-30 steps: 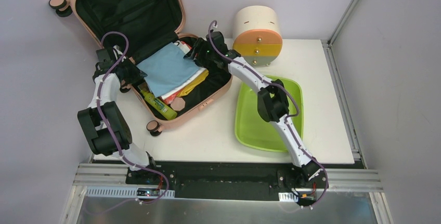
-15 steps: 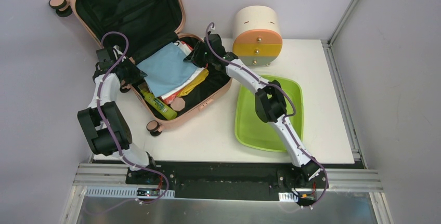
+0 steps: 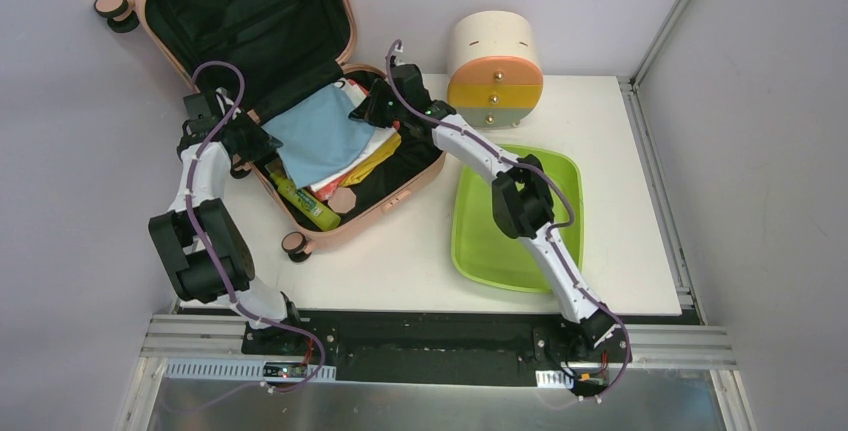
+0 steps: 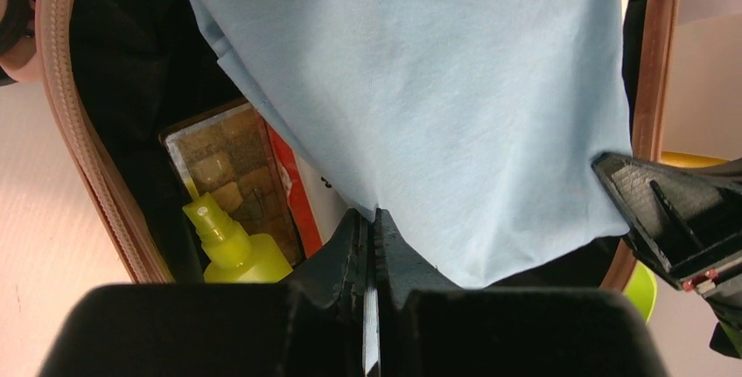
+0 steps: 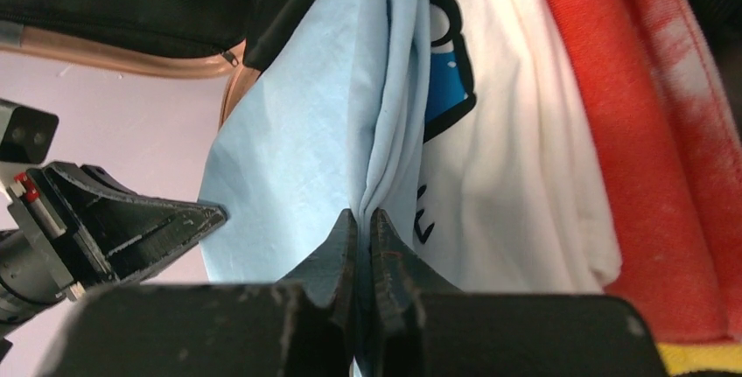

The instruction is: Open, take out, and arrange the luggage

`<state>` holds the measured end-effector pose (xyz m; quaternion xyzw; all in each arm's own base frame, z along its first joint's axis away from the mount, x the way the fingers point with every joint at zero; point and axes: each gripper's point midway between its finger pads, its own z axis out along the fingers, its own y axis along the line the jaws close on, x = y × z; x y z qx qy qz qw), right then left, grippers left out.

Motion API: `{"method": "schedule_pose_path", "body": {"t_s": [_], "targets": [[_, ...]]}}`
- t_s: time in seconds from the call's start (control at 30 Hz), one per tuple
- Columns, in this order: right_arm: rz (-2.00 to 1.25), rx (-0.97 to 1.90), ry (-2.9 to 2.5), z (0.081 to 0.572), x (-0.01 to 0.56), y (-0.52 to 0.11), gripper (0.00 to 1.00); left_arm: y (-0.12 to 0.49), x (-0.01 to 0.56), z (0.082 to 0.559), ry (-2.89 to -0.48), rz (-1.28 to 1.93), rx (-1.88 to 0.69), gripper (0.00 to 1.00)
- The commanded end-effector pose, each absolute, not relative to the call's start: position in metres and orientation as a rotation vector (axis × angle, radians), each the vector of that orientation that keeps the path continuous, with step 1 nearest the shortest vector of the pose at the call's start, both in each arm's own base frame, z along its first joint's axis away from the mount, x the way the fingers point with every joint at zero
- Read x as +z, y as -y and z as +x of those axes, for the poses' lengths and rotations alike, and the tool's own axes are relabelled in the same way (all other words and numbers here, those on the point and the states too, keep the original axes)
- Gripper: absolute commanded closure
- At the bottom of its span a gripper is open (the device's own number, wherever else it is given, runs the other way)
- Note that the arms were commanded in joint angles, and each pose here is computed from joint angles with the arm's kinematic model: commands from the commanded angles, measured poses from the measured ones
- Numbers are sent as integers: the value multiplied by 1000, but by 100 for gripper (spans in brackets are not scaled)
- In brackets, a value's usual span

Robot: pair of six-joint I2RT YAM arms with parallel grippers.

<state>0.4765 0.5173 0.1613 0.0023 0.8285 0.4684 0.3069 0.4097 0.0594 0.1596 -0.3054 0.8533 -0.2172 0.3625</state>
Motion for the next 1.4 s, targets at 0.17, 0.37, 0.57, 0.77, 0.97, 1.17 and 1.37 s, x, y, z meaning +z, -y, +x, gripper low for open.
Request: {"method": "schedule_pose_path", "body": {"t_s": [0.17,0.37,0.57,0.77,0.97,1.17,1.37], "targets": [[-88,1191,-2053,456,252,-497,100,-54,191,393,-2137,-805,-573,100],[-43,1081,-2180,439,236,-473,100,-47,179,380,-2175,-871,-591,100],[5,1050,-2289,415,206,-456,97,-47,159,364,-2245,-880,-542,100],[-18,1094,-2335,426,196,-473,70,-41,152,366,-2282,-840,-588,100],[-5,1089,-2346,442,180,-481,56,-42,154,367,-2277,-833,-576,100],[-7,1069,-2339,454,171,-479,46,-42,152,368,-2281,-832,-582,100],[-18,1051,-2336,459,163,-479,41,-42,153,369,-2279,-830,-580,100]]}}
